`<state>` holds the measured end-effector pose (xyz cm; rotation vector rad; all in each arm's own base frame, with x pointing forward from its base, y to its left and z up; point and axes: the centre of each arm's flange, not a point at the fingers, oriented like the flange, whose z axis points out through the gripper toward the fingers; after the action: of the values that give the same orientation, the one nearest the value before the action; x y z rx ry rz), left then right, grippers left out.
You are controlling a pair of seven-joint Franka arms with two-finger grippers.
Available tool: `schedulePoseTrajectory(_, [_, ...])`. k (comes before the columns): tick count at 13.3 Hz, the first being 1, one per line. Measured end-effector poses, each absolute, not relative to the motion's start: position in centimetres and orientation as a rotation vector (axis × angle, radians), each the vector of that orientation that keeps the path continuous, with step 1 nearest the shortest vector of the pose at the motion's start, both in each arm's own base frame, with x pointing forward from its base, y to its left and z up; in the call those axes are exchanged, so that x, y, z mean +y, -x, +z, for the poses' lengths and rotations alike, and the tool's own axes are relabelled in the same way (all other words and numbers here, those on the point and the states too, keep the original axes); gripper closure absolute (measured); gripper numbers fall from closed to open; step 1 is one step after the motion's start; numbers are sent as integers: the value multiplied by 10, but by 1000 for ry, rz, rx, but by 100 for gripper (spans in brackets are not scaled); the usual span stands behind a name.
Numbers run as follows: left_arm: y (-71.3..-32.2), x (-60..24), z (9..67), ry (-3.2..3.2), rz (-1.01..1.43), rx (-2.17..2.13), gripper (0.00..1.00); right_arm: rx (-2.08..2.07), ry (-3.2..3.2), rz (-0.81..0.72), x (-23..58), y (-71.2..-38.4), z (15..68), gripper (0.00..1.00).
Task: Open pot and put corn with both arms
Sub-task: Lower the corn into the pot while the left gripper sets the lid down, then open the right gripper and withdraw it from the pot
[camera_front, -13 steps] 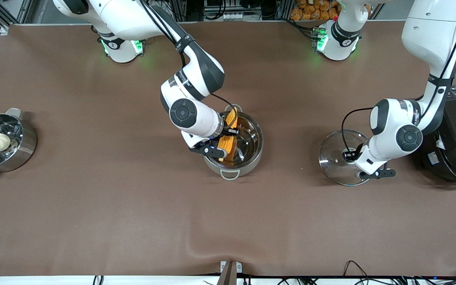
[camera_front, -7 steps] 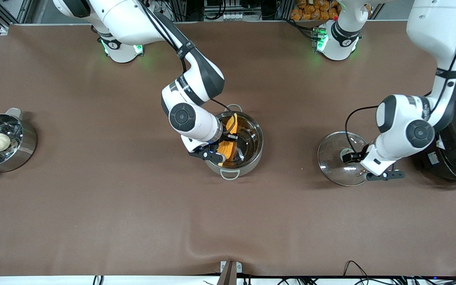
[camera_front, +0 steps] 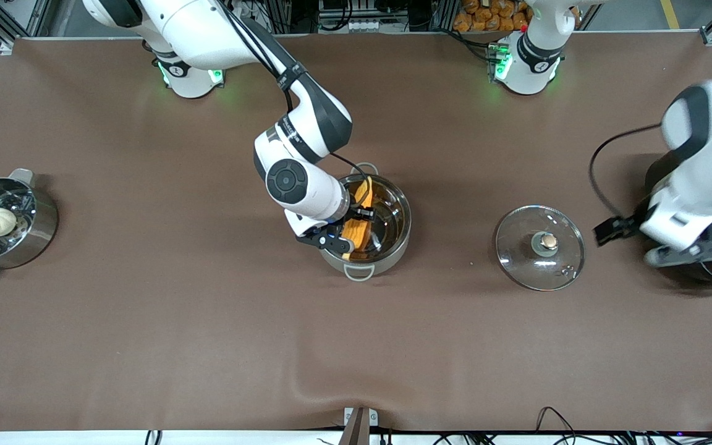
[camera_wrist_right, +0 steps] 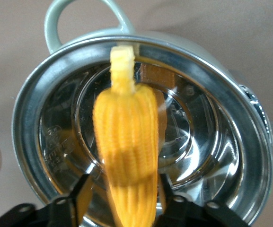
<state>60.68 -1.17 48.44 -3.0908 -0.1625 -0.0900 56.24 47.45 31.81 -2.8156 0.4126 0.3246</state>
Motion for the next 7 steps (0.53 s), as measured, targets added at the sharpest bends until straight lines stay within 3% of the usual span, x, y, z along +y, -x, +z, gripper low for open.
schedulePoseTrajectory(3, [-588, -15, 553, 3078, -14, -167, 0, 422, 2809, 311, 473, -567, 323, 0])
schedulePoseTrajectory(7, [-576, -19, 589, 3071, 64, -164, 0, 439, 2823, 341, 440, -587, 337, 0])
